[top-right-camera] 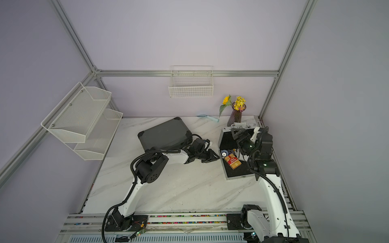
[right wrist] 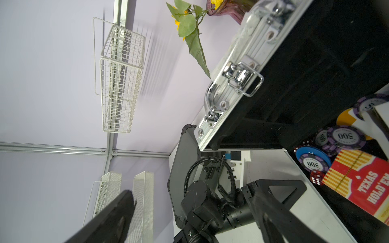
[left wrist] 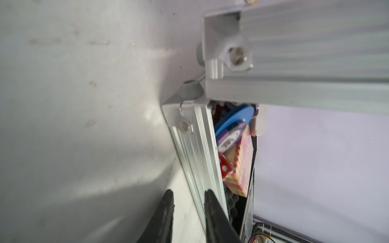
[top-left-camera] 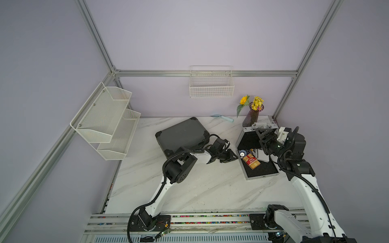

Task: Open the poker set cases
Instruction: Move the poker set case to the center of the board.

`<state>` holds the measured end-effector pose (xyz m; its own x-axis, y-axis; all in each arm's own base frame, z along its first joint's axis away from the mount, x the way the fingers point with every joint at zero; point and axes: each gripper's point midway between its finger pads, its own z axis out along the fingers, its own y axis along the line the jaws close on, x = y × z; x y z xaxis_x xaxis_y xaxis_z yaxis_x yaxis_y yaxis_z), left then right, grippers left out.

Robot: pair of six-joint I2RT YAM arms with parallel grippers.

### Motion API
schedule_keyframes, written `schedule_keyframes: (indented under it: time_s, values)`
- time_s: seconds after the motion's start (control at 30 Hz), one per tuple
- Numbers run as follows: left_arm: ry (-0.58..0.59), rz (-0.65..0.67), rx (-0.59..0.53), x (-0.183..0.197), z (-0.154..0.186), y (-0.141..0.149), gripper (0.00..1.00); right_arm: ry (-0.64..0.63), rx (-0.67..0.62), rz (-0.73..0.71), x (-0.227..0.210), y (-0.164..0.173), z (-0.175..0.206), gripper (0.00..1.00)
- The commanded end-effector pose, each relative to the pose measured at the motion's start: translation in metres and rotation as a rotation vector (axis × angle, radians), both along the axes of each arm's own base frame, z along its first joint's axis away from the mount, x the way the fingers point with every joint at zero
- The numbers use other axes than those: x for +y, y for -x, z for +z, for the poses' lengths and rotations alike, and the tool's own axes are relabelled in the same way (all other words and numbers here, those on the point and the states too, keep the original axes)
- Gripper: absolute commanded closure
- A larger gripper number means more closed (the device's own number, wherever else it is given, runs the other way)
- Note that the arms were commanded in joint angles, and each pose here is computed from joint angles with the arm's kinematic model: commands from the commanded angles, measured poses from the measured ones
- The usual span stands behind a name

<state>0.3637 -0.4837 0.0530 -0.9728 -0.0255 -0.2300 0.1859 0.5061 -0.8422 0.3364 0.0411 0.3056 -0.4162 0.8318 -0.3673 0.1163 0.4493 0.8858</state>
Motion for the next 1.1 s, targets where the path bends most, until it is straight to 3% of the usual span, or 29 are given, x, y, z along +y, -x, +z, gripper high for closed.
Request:
schedule_keyframes:
  time_s: [0.0,0.3,0.47,0.7,0.9,1.07]
  values:
    - [0.045,0.006,-0.182,0.015,0.084,-0.004,0.66,0.024,-0.048,0.026,0.005,0.000,0.022,0.09]
    - [-0.023,0.038,-0.326,0.066,0.139,0.008,0.58,0.056,-0.116,0.073,0.033,-0.003,0.048,0.12]
    - [-0.136,0.079,-0.441,0.113,0.165,0.000,0.53,0.114,-0.119,0.160,0.092,-0.011,0.046,0.12]
    - [-0.298,0.226,-0.585,0.210,0.197,-0.028,0.42,0.115,-0.097,0.249,0.162,-0.019,0.024,0.14]
    - [-0.392,0.425,-0.611,0.302,0.212,-0.065,0.28,0.110,-0.071,0.318,0.223,-0.020,-0.002,0.16]
    - [-0.427,0.509,-0.581,0.354,0.214,-0.096,0.27,0.129,-0.030,0.382,0.282,-0.019,-0.035,0.17]
